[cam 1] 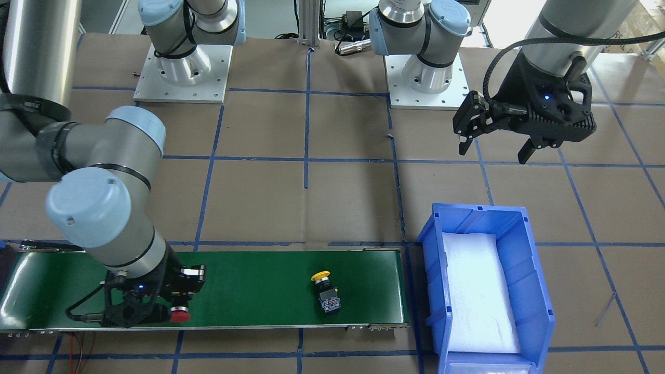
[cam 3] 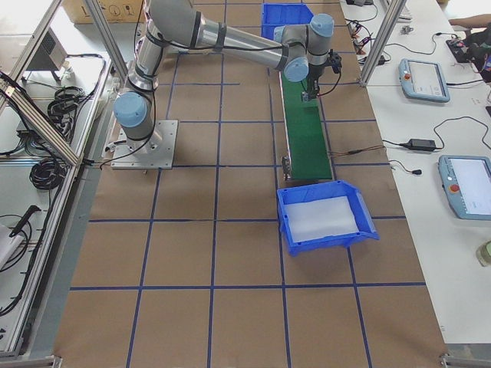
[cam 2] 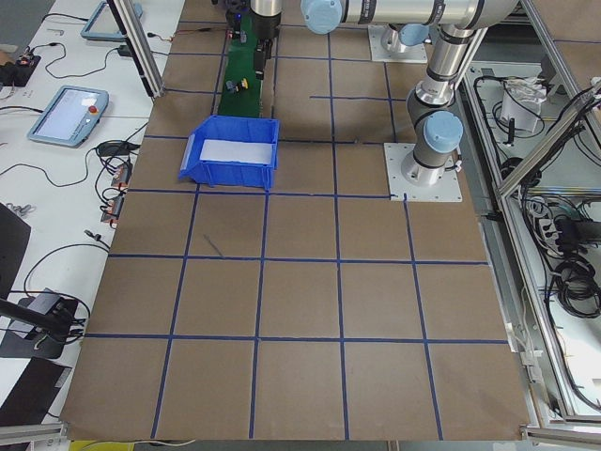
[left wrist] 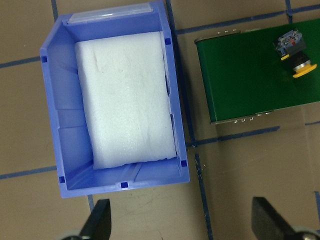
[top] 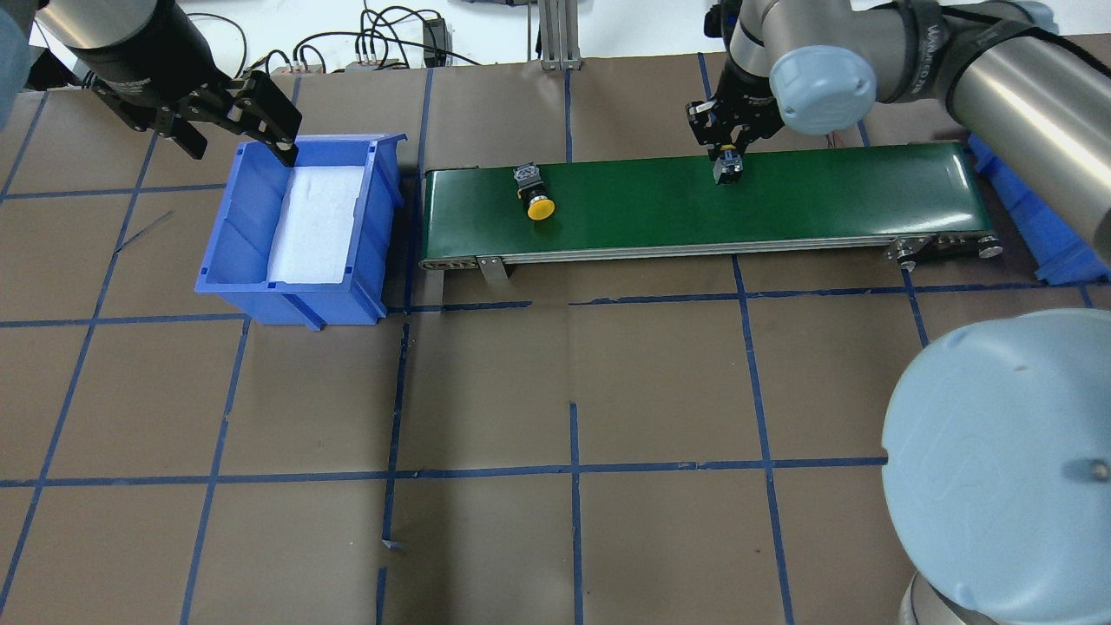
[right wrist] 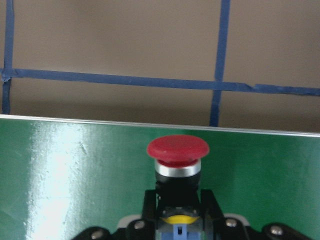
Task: Transport two buttons from left to right
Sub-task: 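Carry the red-capped button with the right gripper to the far blue bin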
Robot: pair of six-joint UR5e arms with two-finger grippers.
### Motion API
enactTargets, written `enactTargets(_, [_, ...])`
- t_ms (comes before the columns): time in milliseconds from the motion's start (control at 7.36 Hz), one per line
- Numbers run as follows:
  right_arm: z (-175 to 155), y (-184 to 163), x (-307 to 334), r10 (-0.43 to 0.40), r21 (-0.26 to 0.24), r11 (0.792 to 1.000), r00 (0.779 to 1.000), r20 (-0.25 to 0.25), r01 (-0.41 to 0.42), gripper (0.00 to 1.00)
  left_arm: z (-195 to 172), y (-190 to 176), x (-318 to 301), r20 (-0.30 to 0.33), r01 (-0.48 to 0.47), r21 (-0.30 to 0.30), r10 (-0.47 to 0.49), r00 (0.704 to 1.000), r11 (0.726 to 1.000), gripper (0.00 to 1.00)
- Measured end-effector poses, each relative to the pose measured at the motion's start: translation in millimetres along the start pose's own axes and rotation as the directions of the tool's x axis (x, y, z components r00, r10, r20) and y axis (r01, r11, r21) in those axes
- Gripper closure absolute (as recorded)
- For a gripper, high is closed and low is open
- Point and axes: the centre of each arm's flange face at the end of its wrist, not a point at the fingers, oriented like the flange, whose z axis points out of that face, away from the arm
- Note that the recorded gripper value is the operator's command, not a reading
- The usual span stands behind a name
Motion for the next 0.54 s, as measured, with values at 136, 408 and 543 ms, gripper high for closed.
enactTargets(136, [-24,8,41,-0.022,-0.008,1.0,1.0,-0.003,0.022,0.94,-8,10,4,-0.019,0.002,-0.011,-0.003,1.0,1.0,0.0])
enactTargets(408, [-60,31,121,-0.08,-0.042,0.996,0.997,-0.004,0.079,0.94,-24,32,14,-0.03,0.0,0.004,0.0,1.0,1.0,0.0])
enactTargets(543, [-66,40,163,-0.117,-0.056,0.992,0.993,-0.006,0.116,0.94,-26,40,14,-0.021,0.001,0.008,0.0,1.0,1.0,0.0])
